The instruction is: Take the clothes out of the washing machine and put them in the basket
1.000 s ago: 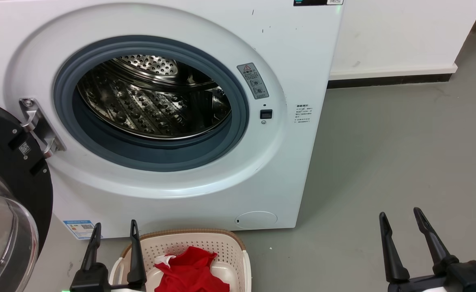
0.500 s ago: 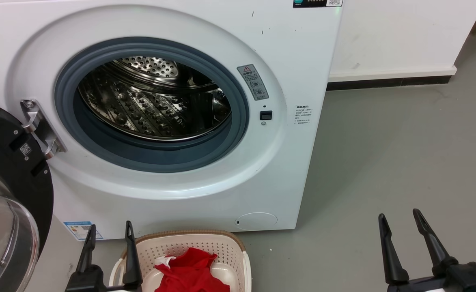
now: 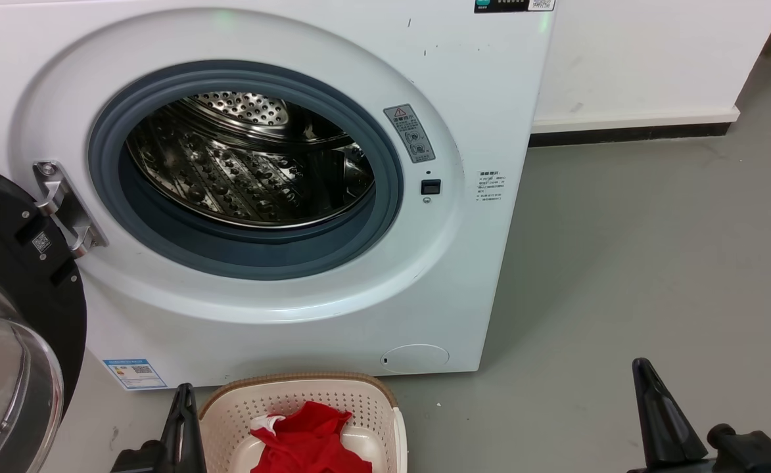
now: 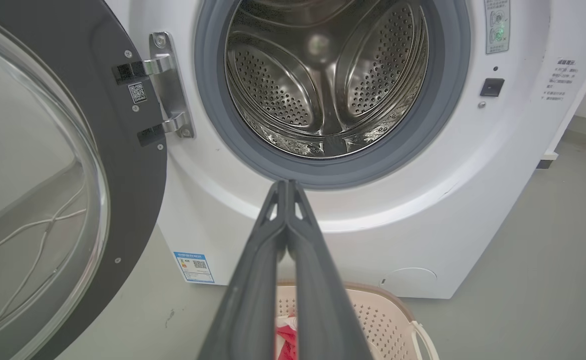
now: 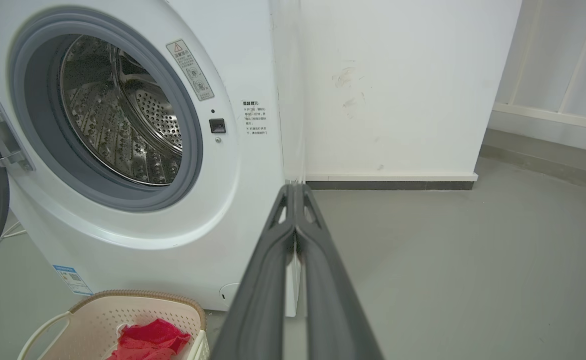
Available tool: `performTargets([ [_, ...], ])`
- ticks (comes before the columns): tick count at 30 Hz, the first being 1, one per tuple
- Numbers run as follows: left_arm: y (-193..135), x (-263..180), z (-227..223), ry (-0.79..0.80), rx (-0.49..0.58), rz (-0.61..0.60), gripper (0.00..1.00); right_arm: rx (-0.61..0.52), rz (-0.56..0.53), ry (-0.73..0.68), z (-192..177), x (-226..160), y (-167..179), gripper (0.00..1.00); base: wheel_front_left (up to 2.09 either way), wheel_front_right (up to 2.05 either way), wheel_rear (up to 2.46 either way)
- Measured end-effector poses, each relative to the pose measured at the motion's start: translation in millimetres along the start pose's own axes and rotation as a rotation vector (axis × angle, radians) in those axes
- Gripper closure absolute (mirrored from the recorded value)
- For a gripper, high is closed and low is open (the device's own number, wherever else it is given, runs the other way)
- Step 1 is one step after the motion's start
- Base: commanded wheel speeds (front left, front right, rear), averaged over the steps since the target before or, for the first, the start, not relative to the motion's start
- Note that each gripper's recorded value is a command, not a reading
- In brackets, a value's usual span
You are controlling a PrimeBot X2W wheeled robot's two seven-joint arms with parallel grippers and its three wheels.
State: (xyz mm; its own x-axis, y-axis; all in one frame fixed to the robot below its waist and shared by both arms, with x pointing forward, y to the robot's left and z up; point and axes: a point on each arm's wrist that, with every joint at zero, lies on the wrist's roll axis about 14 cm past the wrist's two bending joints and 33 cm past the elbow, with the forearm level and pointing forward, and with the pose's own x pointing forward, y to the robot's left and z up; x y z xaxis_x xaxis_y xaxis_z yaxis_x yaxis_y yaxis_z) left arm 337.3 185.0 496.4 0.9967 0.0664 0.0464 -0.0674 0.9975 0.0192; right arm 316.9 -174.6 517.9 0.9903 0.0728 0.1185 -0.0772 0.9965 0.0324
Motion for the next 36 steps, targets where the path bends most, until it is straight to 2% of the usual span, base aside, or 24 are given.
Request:
performTargets([
  [18,9,8,-15,0.100,-0.362,0.054,1.00,0.356,-0.076,0.030,-10,10,-13,1.00,0.00,0.00,0.00],
  [36,10,18,-20,0.143,-0.664,0.072,1.00,0.642,-0.124,0.042,-15,22,-22,1.00,0.00,0.00,0.00],
])
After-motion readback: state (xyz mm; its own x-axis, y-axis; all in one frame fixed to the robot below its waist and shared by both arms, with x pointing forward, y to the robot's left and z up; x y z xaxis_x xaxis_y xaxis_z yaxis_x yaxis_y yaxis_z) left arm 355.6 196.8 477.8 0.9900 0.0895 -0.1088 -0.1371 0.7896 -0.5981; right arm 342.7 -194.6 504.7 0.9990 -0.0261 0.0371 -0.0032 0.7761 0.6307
